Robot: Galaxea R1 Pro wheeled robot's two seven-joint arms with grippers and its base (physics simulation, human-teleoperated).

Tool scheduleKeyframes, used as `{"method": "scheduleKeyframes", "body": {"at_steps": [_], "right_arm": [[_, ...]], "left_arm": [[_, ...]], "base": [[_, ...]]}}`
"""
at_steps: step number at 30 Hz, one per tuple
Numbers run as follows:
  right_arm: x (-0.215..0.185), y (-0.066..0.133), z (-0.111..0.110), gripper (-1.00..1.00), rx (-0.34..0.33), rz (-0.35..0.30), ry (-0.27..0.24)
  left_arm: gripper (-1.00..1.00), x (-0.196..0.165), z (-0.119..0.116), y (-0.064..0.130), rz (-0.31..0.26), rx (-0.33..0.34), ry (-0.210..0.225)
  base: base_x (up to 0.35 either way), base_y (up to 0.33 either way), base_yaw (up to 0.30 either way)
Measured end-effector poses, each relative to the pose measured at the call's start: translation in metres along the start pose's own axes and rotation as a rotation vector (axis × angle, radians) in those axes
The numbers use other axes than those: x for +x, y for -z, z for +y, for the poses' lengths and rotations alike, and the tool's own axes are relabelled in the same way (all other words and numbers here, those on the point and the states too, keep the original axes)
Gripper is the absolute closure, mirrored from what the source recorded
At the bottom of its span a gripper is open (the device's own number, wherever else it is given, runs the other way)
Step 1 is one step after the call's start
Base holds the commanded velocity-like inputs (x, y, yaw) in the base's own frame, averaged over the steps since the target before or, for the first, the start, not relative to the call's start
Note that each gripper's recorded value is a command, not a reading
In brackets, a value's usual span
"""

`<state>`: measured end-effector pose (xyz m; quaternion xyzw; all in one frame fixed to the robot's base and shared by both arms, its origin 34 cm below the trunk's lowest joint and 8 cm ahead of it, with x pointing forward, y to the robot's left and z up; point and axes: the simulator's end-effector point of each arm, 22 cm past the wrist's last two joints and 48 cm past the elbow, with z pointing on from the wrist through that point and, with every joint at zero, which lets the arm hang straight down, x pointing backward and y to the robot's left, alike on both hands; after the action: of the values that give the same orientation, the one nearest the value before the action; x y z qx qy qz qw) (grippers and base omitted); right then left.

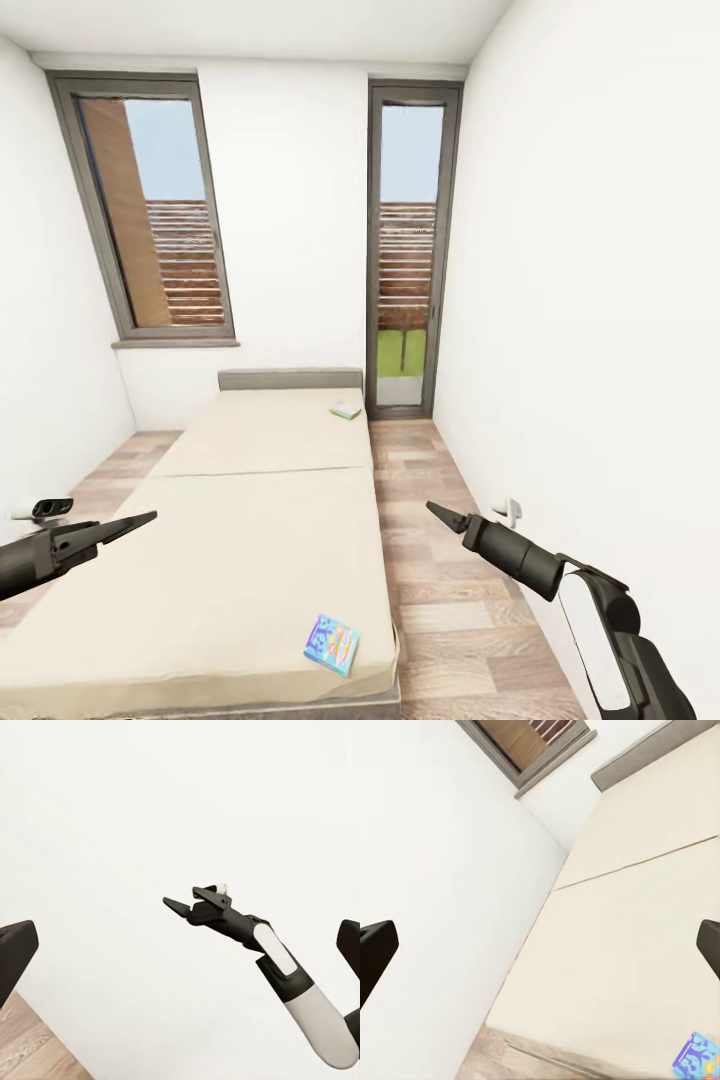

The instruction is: Put all the toys in the child's room - the three board games (two on the bed and one on the table), the two jigsaw puzzles on the table, and the tennis ball on the table - inside the toy box on the table in the child's room.

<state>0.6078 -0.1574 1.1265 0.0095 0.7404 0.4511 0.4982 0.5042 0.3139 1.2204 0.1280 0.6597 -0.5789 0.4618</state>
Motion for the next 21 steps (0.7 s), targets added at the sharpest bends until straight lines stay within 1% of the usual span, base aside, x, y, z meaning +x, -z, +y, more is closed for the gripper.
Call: {"method": "scheduleKeyframes", "body": {"at_steps": [8, 11, 14, 18, 21], "right_arm": [[0.003, -0.002, -0.001, -1.0, 0.003, 0.006, -0.002], [0.003, -0.002, -0.001, -1.0, 0.003, 0.007, -0.002], [0.004, -0.003, -0.002, -1.0, 0.004, 0.009, -0.003], [0.005, -0.004, -0.004, -1.0, 0.006, 0.012, -0.005], [0.007, -0.005, -0.008, -1.0, 0.009, 0.014, -0.008]], "left_arm": [[-1.0, 0.006, 0.006, -0.003, 0.015, -0.013, 0.011], [-1.0, 0.012, 0.012, -0.004, 0.036, -0.038, 0.014], [-1.0, 0.022, 0.024, -0.005, 0.074, -0.089, 0.021], [-1.0, 0.028, 0.033, -0.005, 0.095, -0.121, 0.029], [-1.0, 0.032, 0.041, -0.006, 0.1, -0.137, 0.036]], "base": [[-0.012, 0.0, 0.0], [-0.003, 0.0, 0.0], [-0.001, 0.0, 0.0], [0.0, 0.0, 0.0], [0.0, 0.0, 0.0]]}}
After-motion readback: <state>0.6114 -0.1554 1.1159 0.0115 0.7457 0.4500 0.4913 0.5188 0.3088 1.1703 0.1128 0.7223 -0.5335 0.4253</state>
